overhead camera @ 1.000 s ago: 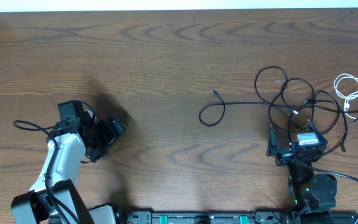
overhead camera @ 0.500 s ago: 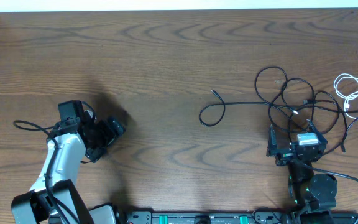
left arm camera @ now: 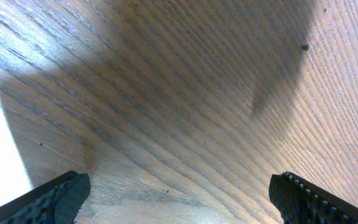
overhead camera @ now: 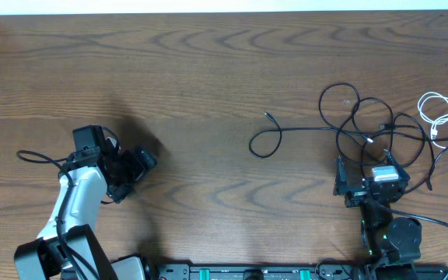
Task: Untangle cables
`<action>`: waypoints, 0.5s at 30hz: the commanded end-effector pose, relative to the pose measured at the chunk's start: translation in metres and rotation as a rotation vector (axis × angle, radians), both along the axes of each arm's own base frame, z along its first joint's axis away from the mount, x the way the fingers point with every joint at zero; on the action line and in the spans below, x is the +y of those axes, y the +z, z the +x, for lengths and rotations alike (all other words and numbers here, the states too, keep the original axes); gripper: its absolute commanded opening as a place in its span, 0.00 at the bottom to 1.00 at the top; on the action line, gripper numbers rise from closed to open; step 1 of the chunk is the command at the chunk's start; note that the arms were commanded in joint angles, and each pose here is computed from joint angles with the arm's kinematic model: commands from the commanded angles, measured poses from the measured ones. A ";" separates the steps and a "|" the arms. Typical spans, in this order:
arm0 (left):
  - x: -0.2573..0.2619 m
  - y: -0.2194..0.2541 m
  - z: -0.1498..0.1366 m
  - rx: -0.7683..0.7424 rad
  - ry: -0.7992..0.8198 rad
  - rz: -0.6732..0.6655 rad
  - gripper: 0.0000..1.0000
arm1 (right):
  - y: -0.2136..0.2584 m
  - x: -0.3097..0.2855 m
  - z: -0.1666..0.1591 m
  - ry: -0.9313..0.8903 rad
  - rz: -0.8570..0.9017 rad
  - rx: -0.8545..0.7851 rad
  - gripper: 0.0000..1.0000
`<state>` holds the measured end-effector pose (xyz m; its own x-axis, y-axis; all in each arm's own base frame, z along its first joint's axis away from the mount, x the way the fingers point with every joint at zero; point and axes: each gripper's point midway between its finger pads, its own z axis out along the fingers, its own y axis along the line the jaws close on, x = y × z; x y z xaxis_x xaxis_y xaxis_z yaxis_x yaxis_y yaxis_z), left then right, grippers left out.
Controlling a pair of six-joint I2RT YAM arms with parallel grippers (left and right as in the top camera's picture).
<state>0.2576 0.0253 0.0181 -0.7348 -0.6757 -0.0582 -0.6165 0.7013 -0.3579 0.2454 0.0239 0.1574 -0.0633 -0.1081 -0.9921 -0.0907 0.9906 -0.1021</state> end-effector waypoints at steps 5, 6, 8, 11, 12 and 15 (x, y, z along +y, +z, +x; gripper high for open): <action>0.002 -0.003 -0.003 0.014 0.011 0.009 0.98 | 0.000 0.000 0.000 0.000 -0.010 -0.002 0.99; 0.002 -0.001 -0.002 0.006 0.011 0.011 0.98 | 0.000 0.000 0.000 0.000 -0.010 -0.002 0.99; 0.003 0.004 -0.001 -0.015 0.011 0.017 0.98 | 0.000 0.000 0.000 0.000 -0.010 -0.002 0.99; 0.004 0.014 0.003 -0.057 0.011 0.030 0.98 | 0.000 0.000 0.000 0.000 -0.010 -0.002 0.99; 0.005 0.019 0.005 -0.074 0.011 0.036 0.98 | 0.000 0.000 0.000 0.000 -0.010 -0.002 0.99; 0.006 0.030 0.008 -0.120 0.012 0.050 0.98 | 0.000 0.000 0.000 0.000 -0.010 -0.002 0.99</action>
